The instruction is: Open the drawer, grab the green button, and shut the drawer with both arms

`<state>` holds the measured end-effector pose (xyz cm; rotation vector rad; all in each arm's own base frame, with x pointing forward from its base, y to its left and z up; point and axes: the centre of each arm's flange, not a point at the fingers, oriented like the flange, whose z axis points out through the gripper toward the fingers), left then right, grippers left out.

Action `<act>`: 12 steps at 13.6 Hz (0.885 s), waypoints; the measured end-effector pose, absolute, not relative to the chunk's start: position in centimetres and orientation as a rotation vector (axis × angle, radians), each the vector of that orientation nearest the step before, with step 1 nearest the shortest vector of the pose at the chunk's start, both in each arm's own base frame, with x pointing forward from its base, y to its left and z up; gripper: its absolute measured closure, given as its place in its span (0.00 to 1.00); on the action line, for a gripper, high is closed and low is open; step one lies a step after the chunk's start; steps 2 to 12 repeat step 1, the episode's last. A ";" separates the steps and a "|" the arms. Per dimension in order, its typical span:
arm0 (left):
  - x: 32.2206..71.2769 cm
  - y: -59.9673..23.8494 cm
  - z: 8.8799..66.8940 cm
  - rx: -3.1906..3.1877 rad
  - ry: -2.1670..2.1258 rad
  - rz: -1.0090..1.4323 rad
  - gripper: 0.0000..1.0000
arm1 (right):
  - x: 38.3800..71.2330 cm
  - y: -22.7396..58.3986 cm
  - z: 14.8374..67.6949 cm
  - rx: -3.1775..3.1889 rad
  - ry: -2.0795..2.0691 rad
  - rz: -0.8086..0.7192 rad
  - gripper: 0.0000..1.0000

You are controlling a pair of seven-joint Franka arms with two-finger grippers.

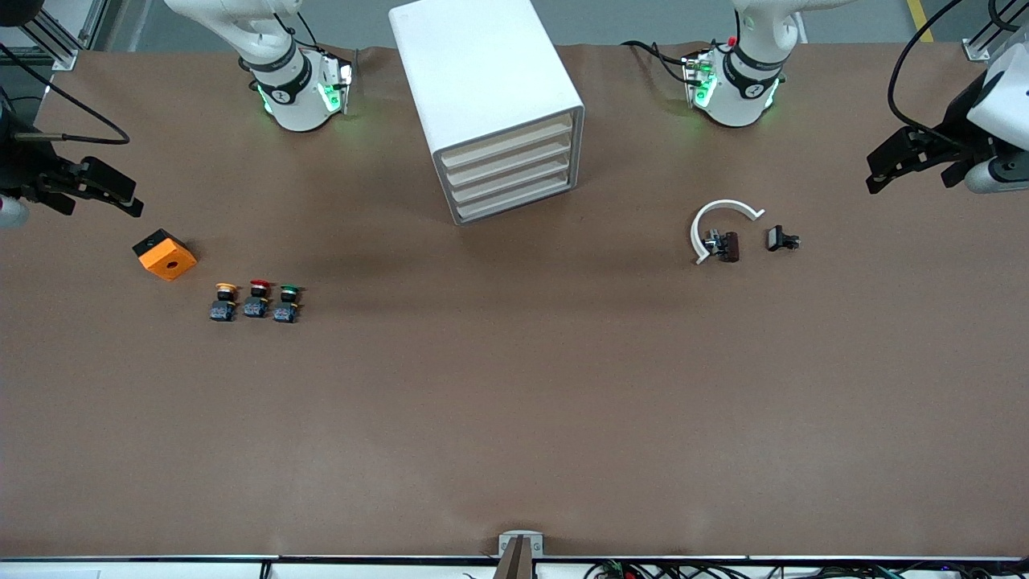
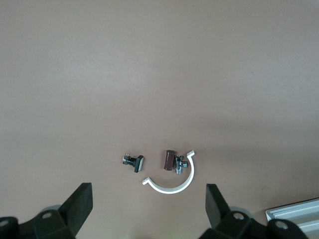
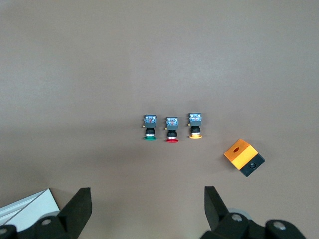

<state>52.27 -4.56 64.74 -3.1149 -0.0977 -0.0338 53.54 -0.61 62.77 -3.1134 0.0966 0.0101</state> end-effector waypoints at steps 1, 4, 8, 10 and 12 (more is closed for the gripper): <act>52.6 -4.5 64.6 -3.117 -0.093 -0.032 0.00 | 53.6 -0.7 63.0 -3.113 0.098 0.003 0.00; 52.6 -4.5 64.6 -3.117 -0.093 -0.032 0.00 | 53.6 -0.7 63.0 -3.113 0.098 0.003 0.00; 52.6 -4.5 64.6 -3.117 -0.093 -0.032 0.00 | 53.6 -0.7 63.0 -3.113 0.098 0.003 0.00; 52.6 -4.5 64.6 -3.117 -0.093 -0.032 0.00 | 53.6 -0.7 63.0 -3.113 0.098 0.003 0.00; 52.6 -4.5 64.6 -3.117 -0.093 -0.032 0.00 | 53.6 -0.7 63.0 -3.113 0.098 0.003 0.00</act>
